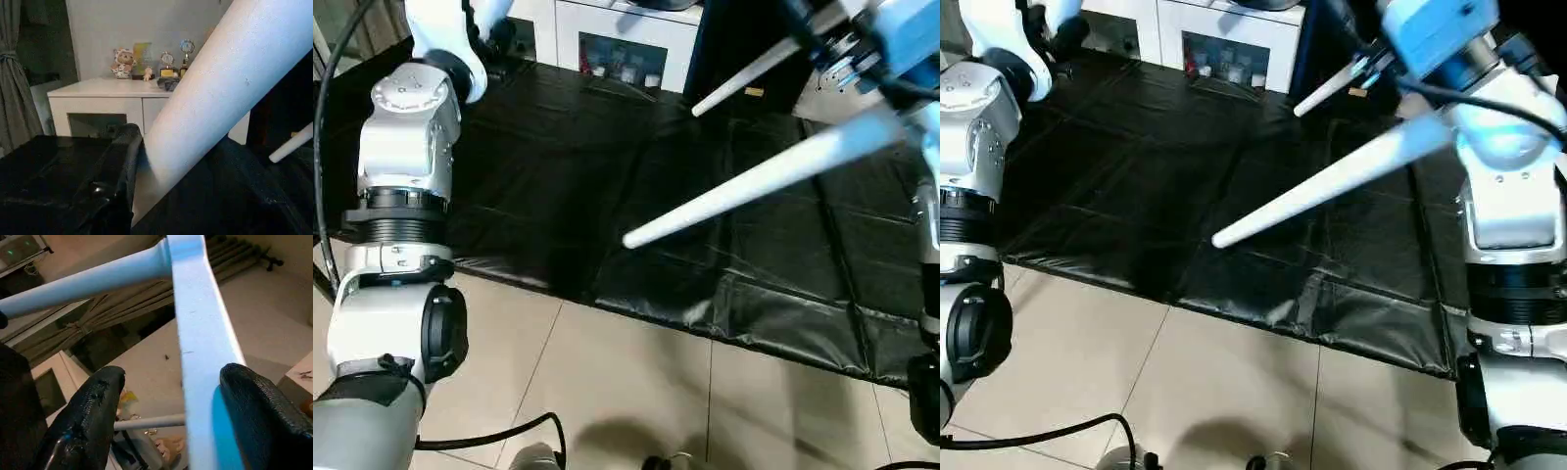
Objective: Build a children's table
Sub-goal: Flip table
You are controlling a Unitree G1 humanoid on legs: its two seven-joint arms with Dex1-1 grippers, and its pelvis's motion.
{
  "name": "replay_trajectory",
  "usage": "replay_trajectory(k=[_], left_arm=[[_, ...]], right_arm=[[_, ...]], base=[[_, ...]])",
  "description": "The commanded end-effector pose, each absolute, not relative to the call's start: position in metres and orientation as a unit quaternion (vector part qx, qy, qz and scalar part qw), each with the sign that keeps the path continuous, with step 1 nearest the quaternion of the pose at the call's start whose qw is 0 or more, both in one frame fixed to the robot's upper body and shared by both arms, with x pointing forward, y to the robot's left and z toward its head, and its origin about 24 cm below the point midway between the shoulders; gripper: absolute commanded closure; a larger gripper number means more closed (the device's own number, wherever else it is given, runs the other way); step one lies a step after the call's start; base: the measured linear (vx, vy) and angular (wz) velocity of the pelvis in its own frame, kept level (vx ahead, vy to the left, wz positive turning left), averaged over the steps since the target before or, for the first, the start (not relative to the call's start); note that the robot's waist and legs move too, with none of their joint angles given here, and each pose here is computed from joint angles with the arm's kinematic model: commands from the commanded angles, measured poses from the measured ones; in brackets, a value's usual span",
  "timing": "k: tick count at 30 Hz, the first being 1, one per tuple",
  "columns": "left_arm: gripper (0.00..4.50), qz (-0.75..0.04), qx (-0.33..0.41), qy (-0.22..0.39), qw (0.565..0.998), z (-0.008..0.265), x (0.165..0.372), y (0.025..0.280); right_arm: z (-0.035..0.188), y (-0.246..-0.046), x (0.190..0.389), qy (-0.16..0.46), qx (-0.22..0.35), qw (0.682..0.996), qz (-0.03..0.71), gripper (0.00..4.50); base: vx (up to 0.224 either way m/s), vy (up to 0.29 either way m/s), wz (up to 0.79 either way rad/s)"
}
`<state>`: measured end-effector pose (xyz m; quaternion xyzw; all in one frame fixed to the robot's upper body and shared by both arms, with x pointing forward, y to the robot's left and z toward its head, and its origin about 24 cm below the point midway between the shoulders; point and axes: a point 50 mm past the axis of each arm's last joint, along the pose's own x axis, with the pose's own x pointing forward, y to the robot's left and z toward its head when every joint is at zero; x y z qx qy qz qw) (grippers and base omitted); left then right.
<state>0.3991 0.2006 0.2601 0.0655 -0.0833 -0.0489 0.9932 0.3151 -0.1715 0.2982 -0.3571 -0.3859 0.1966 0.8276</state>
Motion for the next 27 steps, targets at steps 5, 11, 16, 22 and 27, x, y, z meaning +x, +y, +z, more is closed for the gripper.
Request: replay_trajectory(k=[5, 11, 16, 22, 27], left_arm=[[2.55, -0.084, -0.022, -0.111, 0.99, 0.259, 0.379, 0.19], [2.55, -0.074, -0.041, -0.061, 0.995, 0.222, 0.365, 0.182], [2.61, -0.06, -0.029, -0.067, 0.996, 0.216, 0.359, 0.182], [2.68, -0.066, 0.009, -0.083, 0.994, 0.216, 0.354, 0.182], [2.76, -0.087, 0.035, -0.082, 0.992, 0.208, 0.35, 0.179]], right_arm=[[0.298, -0.179, 0.329, -0.346, -0.35, 0.832, 0.256, 1.1], [0.273, -0.157, 0.32, -0.318, -0.316, 0.822, 0.351, 1.1], [0.262, -0.149, 0.311, -0.31, -0.253, 0.835, 0.376, 1.1], [0.211, -0.141, 0.302, -0.228, -0.074, 0.905, 0.352, 1.1], [0.16, -0.148, 0.291, -0.136, 0.006, 0.937, 0.321, 1.1]], base=[[0.0, 0.0, 0.0], [0.0, 0.0, 0.0], [0.0, 0.0, 0.0], [0.0, 0.0, 0.0], [0.0, 0.0, 0.0]])
